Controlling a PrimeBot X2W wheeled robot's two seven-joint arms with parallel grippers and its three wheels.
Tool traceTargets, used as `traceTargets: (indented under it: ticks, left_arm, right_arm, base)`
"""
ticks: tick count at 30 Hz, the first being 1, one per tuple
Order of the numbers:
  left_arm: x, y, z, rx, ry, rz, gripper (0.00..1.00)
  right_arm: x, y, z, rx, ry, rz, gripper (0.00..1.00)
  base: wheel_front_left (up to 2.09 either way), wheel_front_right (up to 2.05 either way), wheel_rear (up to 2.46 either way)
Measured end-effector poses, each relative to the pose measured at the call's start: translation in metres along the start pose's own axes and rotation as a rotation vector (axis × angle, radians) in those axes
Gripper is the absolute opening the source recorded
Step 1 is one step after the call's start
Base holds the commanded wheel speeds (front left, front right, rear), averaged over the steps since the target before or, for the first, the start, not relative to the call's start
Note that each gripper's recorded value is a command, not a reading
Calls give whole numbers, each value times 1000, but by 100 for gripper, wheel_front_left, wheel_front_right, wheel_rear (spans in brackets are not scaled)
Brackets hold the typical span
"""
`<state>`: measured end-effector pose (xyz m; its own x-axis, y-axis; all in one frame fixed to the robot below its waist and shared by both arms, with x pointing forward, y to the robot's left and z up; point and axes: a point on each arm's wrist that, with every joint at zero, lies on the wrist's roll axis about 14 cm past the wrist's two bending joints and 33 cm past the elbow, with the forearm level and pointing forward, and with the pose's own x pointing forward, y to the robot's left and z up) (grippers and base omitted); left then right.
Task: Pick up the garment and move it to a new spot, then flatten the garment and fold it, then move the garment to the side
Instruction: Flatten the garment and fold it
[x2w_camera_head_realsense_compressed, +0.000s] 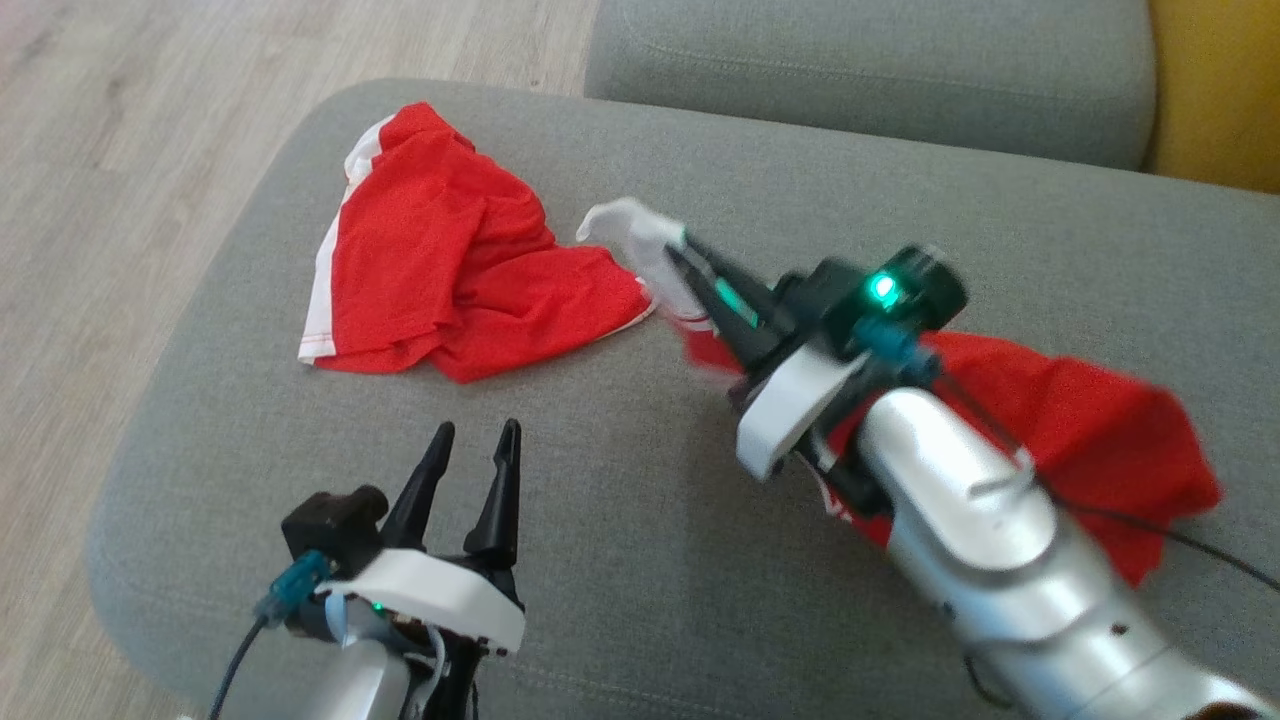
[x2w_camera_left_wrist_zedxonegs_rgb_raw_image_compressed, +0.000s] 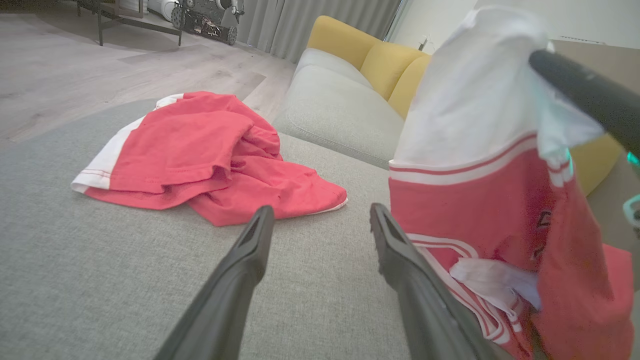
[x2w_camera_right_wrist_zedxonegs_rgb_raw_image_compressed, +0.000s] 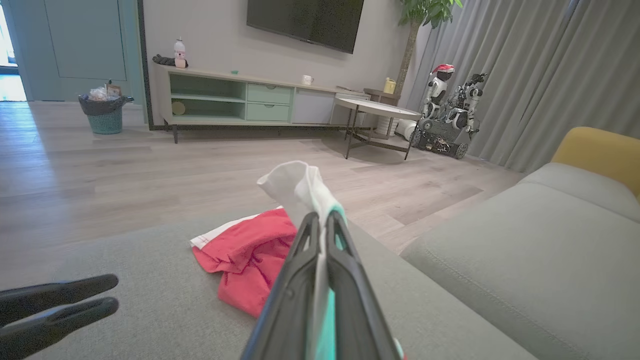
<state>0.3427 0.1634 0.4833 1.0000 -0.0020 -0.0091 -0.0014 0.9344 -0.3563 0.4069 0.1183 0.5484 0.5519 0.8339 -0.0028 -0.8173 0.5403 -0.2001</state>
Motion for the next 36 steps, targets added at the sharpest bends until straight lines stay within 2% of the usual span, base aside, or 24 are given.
traceTargets:
  ticks: [4, 15, 16, 17, 21, 24, 29, 36]
  left_arm:
    - [-5, -2, -4, -4, 8, -1, 100]
    - [11, 11, -15, -2, 57, 25, 100]
    - [16, 16, -17, -1, 64, 41, 100]
    - [18, 19, -18, -1, 69, 47, 100]
    - [24, 28, -24, 3, 89, 70, 100]
    - [29, 29, -27, 7, 100, 71, 100]
    - [36, 17, -28, -2, 97, 32, 100]
    - [42, 0, -16, -1, 58, -21, 100]
  right_arm:
    - [-2, -38, 17, -44, 2, -77, 0]
    - [-12, -235, 14, -329, 227, -332, 0]
    - [-11, -262, 11, -359, 257, -369, 74]
    - [-9, -274, 8, -382, 280, -383, 100]
    - [-10, -314, -7, -389, 345, -463, 100]
    - [-13, -324, -22, -351, 358, -496, 100]
    - [-21, -301, -42, -271, 334, -486, 100]
    - [-50, -267, -52, -171, 252, -505, 100]
  base:
    - [0, 0, 0]
    - [0, 0, 0]
    - [0, 0, 0]
    - [0, 0, 0]
    - [0, 0, 0]
    - [0, 0, 0]
    - [0, 0, 0]
    - [0, 0, 0]
